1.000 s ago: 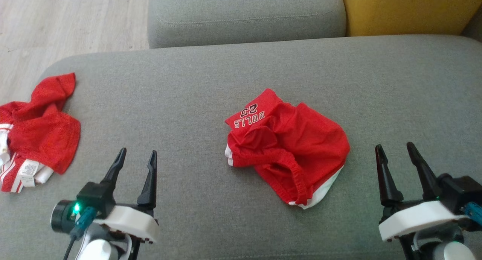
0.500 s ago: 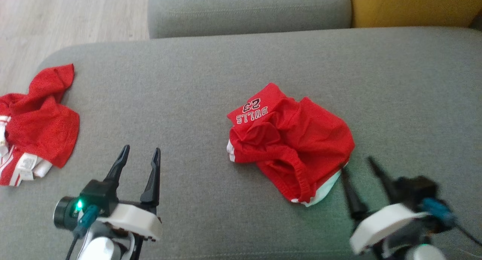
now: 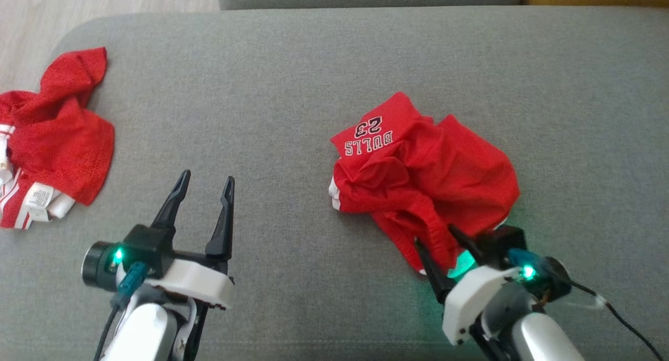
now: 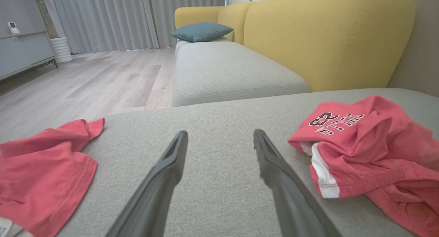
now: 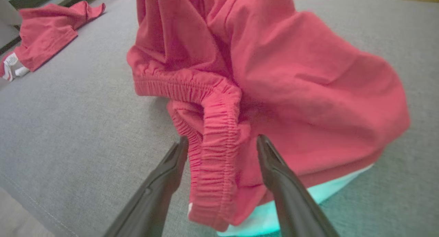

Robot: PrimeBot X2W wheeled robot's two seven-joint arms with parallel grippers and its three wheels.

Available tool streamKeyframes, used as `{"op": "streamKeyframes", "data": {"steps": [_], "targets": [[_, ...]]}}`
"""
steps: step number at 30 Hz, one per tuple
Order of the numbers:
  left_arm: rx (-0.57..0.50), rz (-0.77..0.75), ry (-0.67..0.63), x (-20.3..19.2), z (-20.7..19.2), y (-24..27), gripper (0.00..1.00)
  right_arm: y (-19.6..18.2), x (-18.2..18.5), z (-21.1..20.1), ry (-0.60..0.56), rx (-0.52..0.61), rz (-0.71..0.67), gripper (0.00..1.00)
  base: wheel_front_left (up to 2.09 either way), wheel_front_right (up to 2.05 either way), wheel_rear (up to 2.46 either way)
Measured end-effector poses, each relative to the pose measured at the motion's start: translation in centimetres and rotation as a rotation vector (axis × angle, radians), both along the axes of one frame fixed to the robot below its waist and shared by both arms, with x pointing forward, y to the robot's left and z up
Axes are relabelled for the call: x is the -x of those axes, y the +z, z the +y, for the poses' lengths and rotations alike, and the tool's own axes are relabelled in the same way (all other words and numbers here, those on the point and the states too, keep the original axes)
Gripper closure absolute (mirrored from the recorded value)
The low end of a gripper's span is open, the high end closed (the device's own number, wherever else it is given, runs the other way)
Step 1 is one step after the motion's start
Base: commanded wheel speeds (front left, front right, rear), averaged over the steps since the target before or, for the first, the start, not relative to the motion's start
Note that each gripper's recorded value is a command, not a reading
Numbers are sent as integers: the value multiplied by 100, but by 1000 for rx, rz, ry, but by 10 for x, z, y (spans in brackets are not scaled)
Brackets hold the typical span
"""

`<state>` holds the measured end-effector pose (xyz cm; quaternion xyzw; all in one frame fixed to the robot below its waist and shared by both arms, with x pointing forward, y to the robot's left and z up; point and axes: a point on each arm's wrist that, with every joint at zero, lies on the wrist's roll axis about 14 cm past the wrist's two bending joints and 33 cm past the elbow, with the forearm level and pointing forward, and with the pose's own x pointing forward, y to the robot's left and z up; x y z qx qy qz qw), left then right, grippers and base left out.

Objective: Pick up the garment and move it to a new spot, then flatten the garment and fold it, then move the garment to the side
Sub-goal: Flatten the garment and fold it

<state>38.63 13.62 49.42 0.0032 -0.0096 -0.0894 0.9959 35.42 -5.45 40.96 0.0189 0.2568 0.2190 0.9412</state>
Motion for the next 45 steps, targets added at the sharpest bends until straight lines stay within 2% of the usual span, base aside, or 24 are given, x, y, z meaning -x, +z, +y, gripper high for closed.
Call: {"op": "streamKeyframes", "data": {"steps": [1,2,3,9,14,16,22,23,25,30,37,45], "targets": [[-3,3,1,0,0,-1,0,-5,0,2,15,19,18,51,0,0,0],[-3,5,2,-1,1,-2,0,-9,0,4,24,23,32,86,0,0,0],[-3,7,4,-1,1,-3,0,-12,1,5,31,27,45,100,0,0,0],[-3,0,6,-7,1,-1,0,3,-7,28,92,-14,-15,100,0,0,0],[-2,-1,1,-9,-1,-1,0,48,-13,72,212,-105,-155,100,0,0,0],[-1,-5,0,-9,-1,-1,0,57,-12,80,237,-124,-180,100,0,0,0],[8,-5,-11,-11,-7,-1,0,122,-21,110,332,-234,-382,100,0,0,0],[9,-4,-18,-12,-10,-1,0,143,-30,106,317,-257,-458,100,0,0,0],[11,-4,-25,-14,-13,-2,0,157,-42,92,267,-271,-512,100,0,0,0],[15,3,-49,-17,-22,-5,0,160,-79,15,36,-215,-543,100,0,0,0],[22,6,-72,-26,-30,-7,0,84,-84,-91,-267,-94,-323,100,0,0,0],[21,26,-68,-30,-29,-15,0,19,-70,-171,-471,28,-136,100,0,0,0]]}}
